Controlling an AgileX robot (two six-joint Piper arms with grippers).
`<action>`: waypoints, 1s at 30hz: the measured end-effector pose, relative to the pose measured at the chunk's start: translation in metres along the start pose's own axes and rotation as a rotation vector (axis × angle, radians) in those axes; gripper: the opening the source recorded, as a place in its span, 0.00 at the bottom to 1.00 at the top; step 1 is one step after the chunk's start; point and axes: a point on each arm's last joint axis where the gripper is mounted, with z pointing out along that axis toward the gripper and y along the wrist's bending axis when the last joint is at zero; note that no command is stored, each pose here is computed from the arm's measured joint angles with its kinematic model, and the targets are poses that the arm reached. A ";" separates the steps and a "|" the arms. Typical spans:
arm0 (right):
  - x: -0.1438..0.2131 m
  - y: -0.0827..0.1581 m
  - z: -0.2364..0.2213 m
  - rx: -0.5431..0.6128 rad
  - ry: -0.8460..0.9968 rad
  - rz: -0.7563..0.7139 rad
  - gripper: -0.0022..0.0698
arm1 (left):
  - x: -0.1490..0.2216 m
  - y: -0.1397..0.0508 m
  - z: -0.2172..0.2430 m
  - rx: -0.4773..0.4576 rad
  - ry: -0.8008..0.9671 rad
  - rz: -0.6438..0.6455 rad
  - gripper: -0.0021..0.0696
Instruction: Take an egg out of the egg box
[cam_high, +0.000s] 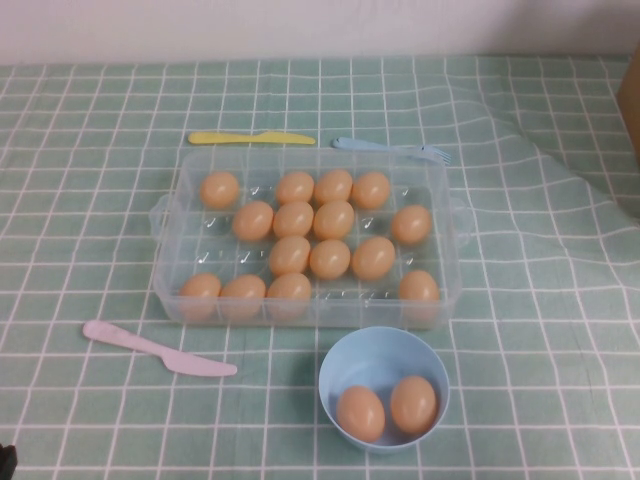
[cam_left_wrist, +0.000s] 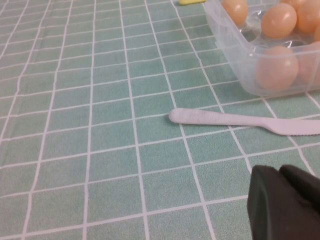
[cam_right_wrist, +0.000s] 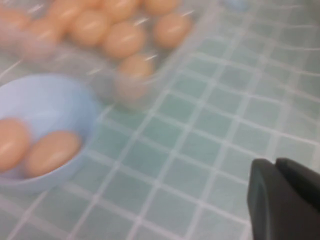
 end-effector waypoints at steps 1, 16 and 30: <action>0.005 -0.003 0.001 0.023 -0.016 0.014 0.01 | 0.000 0.000 0.000 0.000 0.000 0.000 0.02; 0.083 -0.014 -0.021 0.234 -0.300 0.098 0.01 | 0.000 0.000 0.000 0.000 0.000 0.000 0.02; 0.088 -0.012 -0.027 0.231 -0.332 0.125 0.01 | 0.000 0.000 0.000 0.000 0.002 0.000 0.02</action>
